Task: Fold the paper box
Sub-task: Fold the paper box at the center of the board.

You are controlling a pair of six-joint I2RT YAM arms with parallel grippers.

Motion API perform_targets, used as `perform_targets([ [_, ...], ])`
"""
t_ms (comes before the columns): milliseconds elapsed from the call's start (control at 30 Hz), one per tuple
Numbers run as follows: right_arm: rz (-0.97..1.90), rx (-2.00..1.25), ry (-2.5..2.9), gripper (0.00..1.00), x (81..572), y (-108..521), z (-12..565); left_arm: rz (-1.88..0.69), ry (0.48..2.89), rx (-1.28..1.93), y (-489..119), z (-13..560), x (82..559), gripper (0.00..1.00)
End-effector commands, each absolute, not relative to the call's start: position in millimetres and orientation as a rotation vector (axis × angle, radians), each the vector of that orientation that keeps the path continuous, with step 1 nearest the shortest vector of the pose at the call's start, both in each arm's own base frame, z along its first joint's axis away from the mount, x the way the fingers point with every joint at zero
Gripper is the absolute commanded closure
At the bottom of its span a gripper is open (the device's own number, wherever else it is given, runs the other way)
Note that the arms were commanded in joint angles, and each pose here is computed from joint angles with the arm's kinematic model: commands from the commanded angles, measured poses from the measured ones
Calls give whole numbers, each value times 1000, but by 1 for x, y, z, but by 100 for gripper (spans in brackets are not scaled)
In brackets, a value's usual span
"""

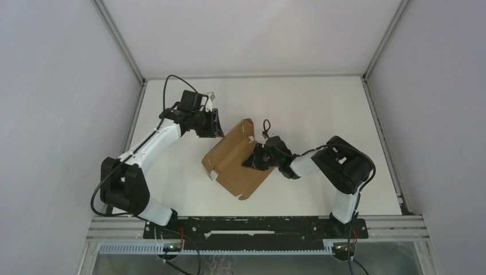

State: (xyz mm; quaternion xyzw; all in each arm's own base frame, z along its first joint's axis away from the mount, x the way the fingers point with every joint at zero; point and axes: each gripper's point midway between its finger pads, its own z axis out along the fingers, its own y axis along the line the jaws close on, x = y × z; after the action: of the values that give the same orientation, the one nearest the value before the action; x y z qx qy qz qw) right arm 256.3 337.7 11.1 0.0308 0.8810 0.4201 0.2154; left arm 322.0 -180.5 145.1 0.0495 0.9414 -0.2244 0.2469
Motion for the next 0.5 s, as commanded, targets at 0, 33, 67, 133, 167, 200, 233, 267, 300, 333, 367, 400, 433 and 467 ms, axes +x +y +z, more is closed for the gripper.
perform_targets([
  [0, 953, 126, 2628, 71, 237, 307, -40, -648, 2470, 167, -184, 179, 326, 56],
  [33, 954, 123, 2628, 71, 237, 308, -40, -651, 2466, 167, -184, 180, 326, 56],
  [67, 954, 124, 2627, 71, 237, 308, -40, -658, 2464, 167, -185, 180, 326, 56],
  [133, 958, 119, 2628, 71, 237, 309, -39, -673, 2464, 172, -187, 181, 325, 56],
  [167, 958, 117, 2630, 71, 237, 310, -39, -679, 2460, 173, -188, 182, 325, 56],
  [200, 959, 116, 2629, 71, 237, 310, -39, -688, 2456, 176, -189, 183, 324, 55],
  [233, 960, 114, 2630, 71, 237, 311, -39, -696, 2450, 180, -190, 185, 324, 55],
  [267, 960, 114, 2630, 71, 237, 311, -39, -700, 2446, 180, -190, 186, 324, 54],
  [300, 959, 114, 2631, 71, 237, 310, -40, -708, 2440, 182, -191, 187, 324, 54],
  [333, 962, 112, 2629, 71, 237, 311, -39, -713, 2438, 183, -192, 189, 323, 54],
  [367, 962, 113, 2629, 71, 237, 311, -39, -721, 2436, 184, -193, 189, 323, 53],
  [400, 962, 112, 2630, 71, 236, 311, -39, -730, 2432, 187, -194, 190, 323, 53],
  [433, 962, 112, 2629, 71, 237, 311, -38, -736, 2427, 187, -195, 191, 323, 53],
  [467, 963, 109, 2627, 71, 237, 312, -38, -739, 2426, 189, -195, 191, 323, 53],
])
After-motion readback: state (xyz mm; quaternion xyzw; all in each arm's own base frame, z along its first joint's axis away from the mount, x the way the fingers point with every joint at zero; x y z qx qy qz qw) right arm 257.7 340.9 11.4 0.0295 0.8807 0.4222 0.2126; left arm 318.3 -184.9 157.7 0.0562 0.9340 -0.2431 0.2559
